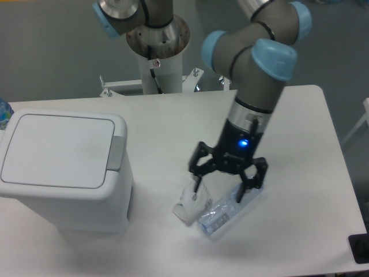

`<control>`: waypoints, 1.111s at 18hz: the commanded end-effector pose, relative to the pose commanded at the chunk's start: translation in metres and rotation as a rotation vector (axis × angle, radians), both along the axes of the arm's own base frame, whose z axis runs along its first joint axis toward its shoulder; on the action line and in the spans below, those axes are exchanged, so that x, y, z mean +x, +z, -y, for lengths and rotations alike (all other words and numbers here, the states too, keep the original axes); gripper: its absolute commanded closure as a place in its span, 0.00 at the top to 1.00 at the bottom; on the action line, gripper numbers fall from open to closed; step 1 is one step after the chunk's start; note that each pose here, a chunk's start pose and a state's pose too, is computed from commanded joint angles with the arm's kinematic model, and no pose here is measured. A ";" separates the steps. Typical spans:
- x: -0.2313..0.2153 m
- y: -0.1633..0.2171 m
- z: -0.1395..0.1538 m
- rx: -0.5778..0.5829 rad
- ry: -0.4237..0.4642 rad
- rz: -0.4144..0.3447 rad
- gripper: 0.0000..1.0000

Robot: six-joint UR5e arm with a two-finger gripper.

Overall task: Open the trash can
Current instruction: 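Move the open gripper from beside the bottle toward the trash can, then lower the gripper fingertip onto the lid edge of the white trash can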

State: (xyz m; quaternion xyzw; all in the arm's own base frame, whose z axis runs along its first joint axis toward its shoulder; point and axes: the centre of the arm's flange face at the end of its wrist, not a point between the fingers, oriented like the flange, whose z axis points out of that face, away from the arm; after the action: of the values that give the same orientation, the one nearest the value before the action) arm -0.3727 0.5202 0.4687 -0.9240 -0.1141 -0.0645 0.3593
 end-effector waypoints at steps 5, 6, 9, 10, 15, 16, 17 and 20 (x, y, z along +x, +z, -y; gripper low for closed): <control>0.051 0.019 -0.002 0.015 -0.049 -0.009 1.00; 0.059 0.015 -0.003 0.008 -0.043 0.007 1.00; 0.063 0.004 -0.002 -0.010 -0.039 0.025 1.00; 0.063 0.004 -0.002 -0.011 -0.037 0.025 1.00; 0.067 0.005 0.001 -0.014 -0.017 0.044 1.00; 0.070 0.006 0.000 -0.014 -0.011 0.052 1.00; 0.073 0.006 -0.002 -0.015 -0.011 0.057 1.00; 0.079 0.005 -0.005 -0.018 -0.012 0.065 1.00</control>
State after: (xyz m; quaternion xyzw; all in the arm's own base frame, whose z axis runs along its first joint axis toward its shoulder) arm -0.2937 0.5252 0.4741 -0.9252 -0.1207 -0.0958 0.3466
